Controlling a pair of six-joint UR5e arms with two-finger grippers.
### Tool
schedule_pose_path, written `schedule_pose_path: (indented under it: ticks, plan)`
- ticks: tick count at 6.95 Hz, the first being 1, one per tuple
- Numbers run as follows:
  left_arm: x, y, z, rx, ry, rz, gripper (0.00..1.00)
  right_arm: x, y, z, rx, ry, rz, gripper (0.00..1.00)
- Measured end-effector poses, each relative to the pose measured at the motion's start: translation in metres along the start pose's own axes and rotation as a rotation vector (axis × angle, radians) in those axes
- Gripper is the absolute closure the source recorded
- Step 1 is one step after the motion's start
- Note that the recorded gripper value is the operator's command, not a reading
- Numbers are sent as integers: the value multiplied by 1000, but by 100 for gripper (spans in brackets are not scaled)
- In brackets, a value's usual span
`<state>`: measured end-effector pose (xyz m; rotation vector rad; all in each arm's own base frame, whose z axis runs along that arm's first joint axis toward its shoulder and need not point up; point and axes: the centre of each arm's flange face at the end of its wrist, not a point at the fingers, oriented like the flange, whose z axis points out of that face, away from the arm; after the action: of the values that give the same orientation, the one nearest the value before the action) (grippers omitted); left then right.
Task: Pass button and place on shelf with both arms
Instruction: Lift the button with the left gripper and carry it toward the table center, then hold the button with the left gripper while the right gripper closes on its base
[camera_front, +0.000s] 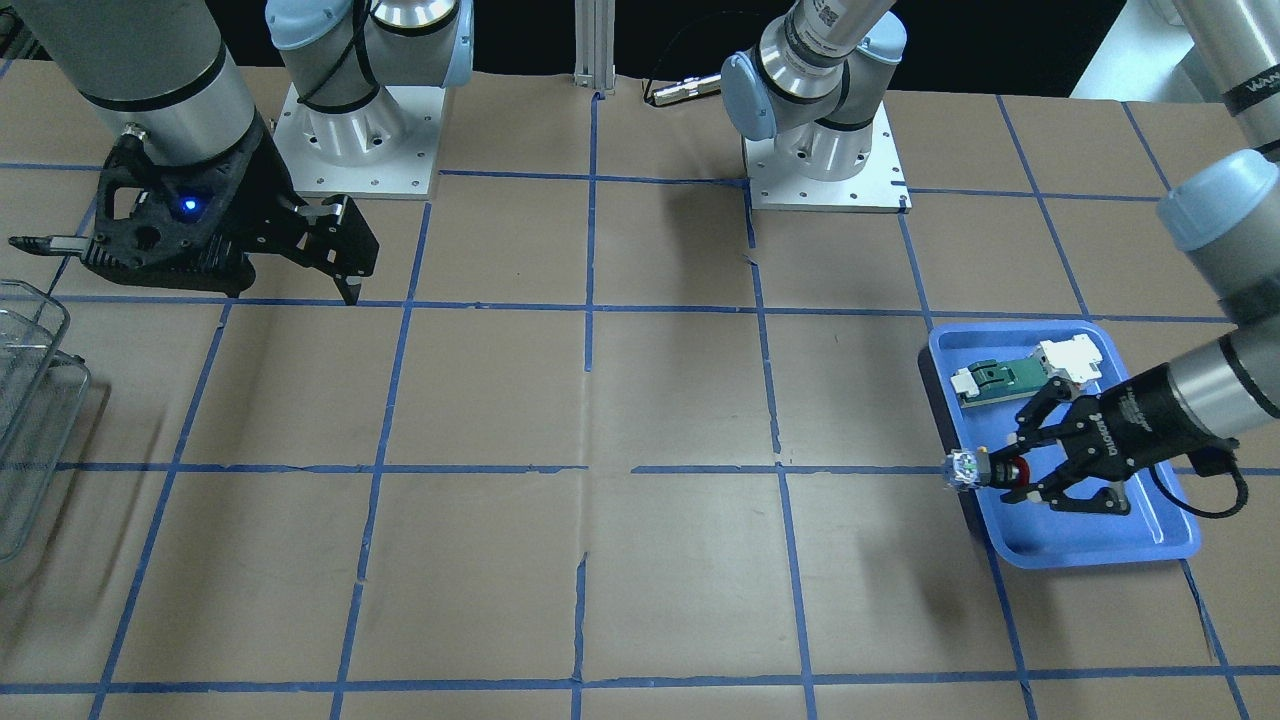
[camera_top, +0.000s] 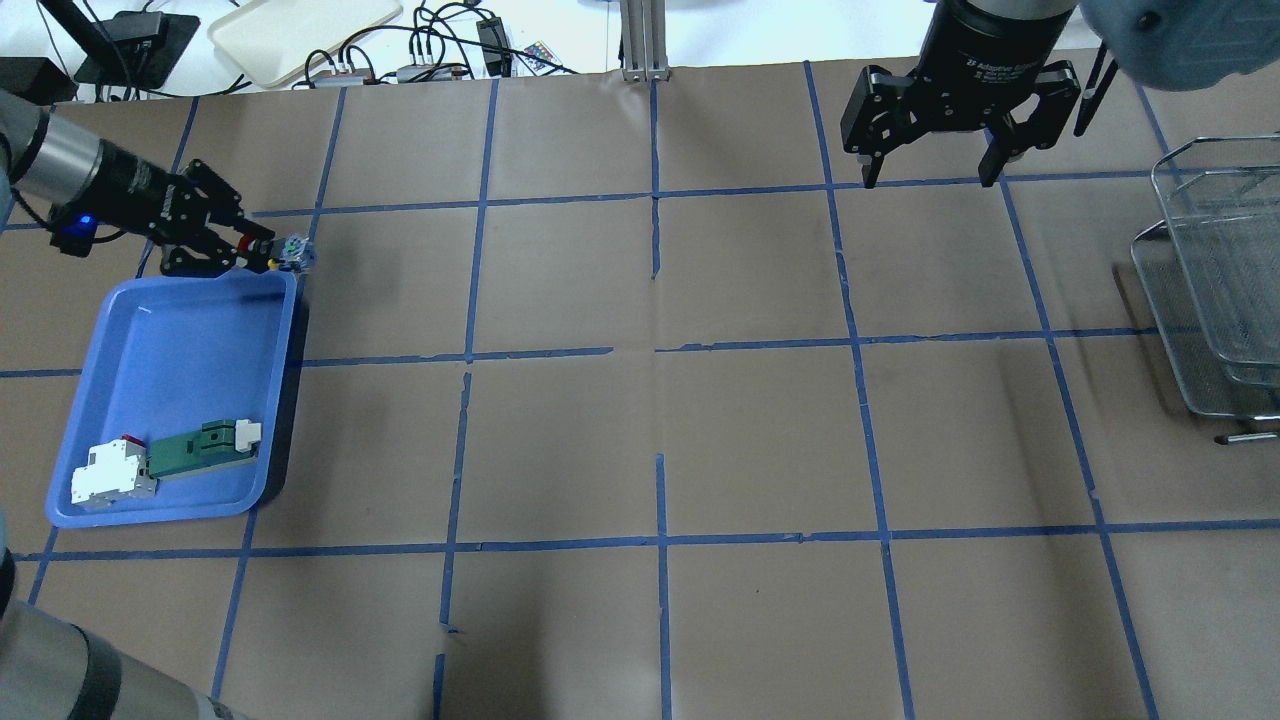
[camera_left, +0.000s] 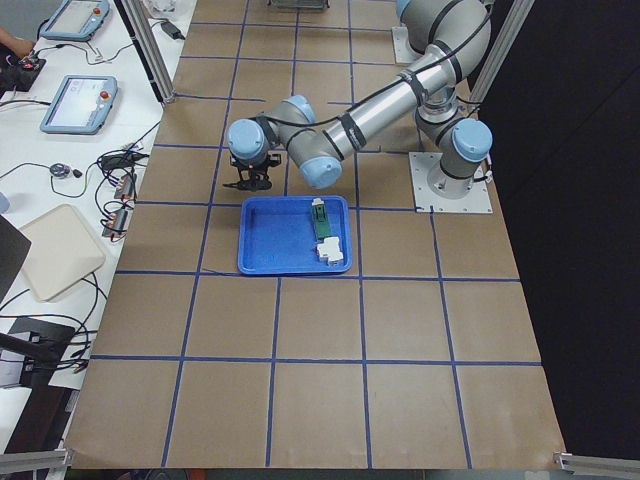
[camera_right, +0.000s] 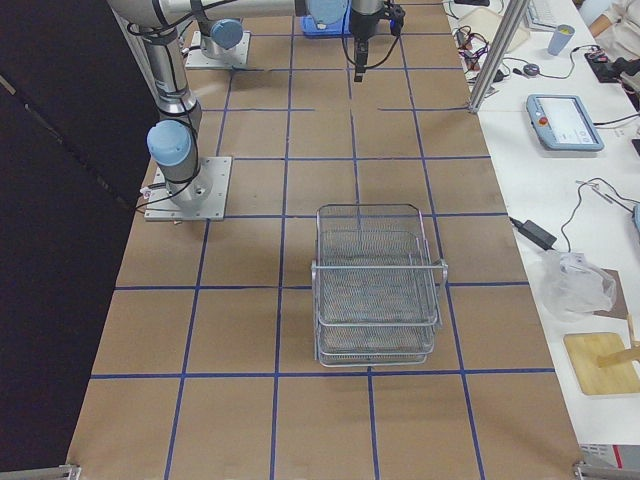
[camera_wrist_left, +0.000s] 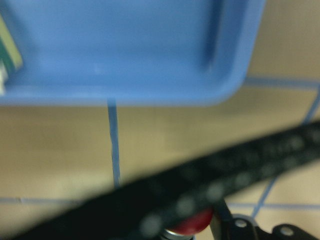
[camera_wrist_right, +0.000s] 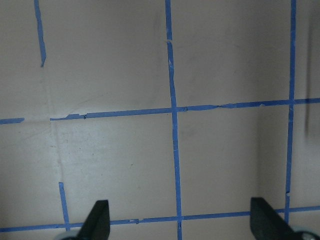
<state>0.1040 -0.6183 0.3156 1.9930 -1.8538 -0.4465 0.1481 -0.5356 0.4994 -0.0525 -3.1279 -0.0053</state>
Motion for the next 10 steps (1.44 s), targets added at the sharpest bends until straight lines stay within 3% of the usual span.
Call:
schedule_pose_path:
  ticks: [2,5,7,9,10]
  plan:
    - [-6,118,24,-10,-21,12,100,-3,1,-6,15,-35,-160,0]
    - [-37,272,72,-6,-10,0,100,-9,6,-20,78,-139,-600,0]
    - [-57,326,89,-25,6,-17,100,-14,9,-20,131,-201,-924,0]
    - [-76,365,90,-70,-3,-49,100,-15,10,-17,178,-201,-1335,0]
    - [-87,383,90,-82,-11,-53,100,-16,10,-16,195,-198,-1491,1]
